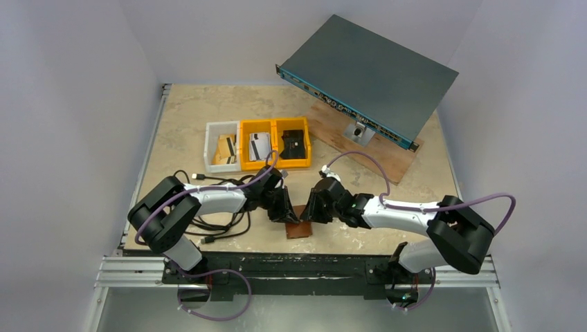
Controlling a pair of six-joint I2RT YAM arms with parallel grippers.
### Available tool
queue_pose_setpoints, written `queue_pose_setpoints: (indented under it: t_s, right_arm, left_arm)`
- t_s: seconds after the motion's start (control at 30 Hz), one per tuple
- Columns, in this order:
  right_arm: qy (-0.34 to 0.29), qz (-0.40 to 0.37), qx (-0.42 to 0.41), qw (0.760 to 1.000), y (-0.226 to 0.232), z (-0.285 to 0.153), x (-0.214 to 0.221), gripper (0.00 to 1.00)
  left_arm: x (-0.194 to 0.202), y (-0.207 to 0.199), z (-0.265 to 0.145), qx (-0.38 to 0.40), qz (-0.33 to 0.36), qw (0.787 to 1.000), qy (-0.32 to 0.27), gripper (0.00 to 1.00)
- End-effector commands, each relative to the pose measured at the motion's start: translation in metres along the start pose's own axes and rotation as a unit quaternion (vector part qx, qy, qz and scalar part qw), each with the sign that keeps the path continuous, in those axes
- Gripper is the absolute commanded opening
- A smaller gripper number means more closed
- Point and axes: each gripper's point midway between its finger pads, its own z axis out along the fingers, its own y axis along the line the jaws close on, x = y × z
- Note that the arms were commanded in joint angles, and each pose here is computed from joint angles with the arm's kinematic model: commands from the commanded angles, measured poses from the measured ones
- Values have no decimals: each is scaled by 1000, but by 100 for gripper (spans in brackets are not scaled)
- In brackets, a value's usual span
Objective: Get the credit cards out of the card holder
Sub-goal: Close the card holder at the center of the board.
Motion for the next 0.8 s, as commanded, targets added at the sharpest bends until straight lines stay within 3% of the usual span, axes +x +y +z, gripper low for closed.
queue_pose_setpoints:
  t_s: [0.0,0.3,0.57,0.77]
  right_arm:
    - [-12,12,-27,1000,22,1,-10,23]
    - [-2,21,-8,1000,12,9,-3,23]
    - [0,25,-4,1000,11,11,-2,37]
    - [-2,25,-15,1000,20,8,-6,41]
  left_arm:
    - [-2,1,-5,-12,27,999,-12,0]
    - [-5,-7,-20,-10,52,998,-26,0]
    - [-7,-14,-40,-12,76,996,-42,0]
    - [-9,-20,-64,-16,99,992,-71,1]
